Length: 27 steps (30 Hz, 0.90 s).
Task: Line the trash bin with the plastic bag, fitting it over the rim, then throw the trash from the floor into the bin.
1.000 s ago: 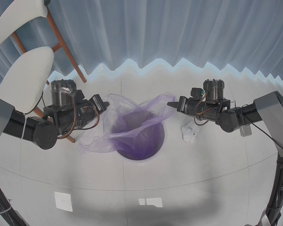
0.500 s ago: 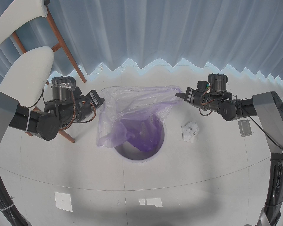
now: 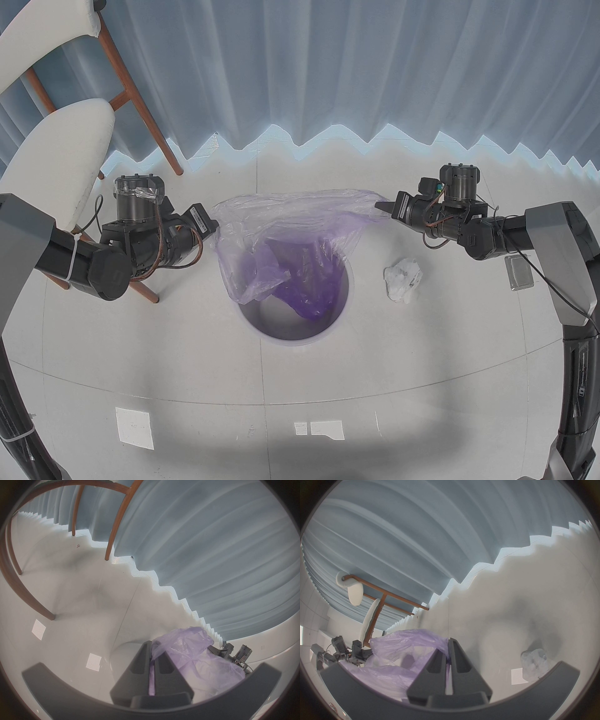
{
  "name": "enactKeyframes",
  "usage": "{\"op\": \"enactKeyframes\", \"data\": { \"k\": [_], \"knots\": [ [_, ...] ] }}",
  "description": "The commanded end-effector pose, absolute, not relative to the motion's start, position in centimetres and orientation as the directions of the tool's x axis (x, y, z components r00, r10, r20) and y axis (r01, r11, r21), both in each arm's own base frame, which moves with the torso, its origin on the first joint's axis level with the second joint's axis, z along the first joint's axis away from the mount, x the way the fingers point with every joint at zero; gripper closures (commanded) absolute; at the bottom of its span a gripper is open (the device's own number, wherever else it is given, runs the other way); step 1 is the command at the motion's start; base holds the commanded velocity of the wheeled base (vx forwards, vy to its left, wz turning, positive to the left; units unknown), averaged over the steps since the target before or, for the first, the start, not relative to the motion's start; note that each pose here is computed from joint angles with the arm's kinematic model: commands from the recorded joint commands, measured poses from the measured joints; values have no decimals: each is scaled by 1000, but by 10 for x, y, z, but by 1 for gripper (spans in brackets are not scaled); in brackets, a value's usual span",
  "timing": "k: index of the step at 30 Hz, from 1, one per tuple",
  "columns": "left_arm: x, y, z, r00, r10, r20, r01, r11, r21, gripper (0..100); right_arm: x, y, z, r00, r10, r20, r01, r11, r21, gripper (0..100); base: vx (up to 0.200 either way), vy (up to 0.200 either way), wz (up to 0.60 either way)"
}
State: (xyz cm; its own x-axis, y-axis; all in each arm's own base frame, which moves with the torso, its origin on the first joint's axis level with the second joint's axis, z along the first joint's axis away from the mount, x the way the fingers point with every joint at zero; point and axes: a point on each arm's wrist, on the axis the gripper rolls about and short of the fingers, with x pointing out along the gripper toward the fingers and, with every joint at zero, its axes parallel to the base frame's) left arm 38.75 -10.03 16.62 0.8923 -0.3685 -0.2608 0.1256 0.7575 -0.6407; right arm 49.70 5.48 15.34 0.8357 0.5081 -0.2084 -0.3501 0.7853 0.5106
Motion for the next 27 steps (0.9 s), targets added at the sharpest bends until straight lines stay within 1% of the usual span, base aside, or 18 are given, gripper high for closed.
{"op": "enactKeyframes", "data": {
  "k": [1,3,6,14,16,20,21,27],
  "knots": [
    [393,-96,161,893,-358,-273,109,760,-640,100,499,56,148,828,517,-216,-354,781,514,100,0,0,0],
    [398,-92,154,893,-348,-284,93,762,-641,100,500,56,144,820,530,-217,-364,774,518,100,0,0,0],
    [401,-91,152,895,-344,-286,88,763,-641,100,503,57,139,819,530,-222,-360,775,520,100,0,0,0],
    [411,-87,129,886,-329,-328,49,768,-638,100,510,57,118,812,528,-250,-342,777,529,100,0,0,0],
    [418,-86,117,880,-323,-349,25,764,-645,100,514,57,109,809,528,-259,-336,777,533,100,0,0,0],
    [424,-86,114,883,-321,-342,14,747,-665,100,517,57,104,809,526,-262,-333,778,533,100,0,0,0],
    [433,-83,110,890,-310,-335,0,733,-680,100,522,58,99,811,525,-257,-333,776,535,100,0,0,0],
    [439,-84,107,889,-310,-336,-1,734,-679,100,525,59,94,808,526,-265,-325,773,544,100,0,0,0]
  ]
}}
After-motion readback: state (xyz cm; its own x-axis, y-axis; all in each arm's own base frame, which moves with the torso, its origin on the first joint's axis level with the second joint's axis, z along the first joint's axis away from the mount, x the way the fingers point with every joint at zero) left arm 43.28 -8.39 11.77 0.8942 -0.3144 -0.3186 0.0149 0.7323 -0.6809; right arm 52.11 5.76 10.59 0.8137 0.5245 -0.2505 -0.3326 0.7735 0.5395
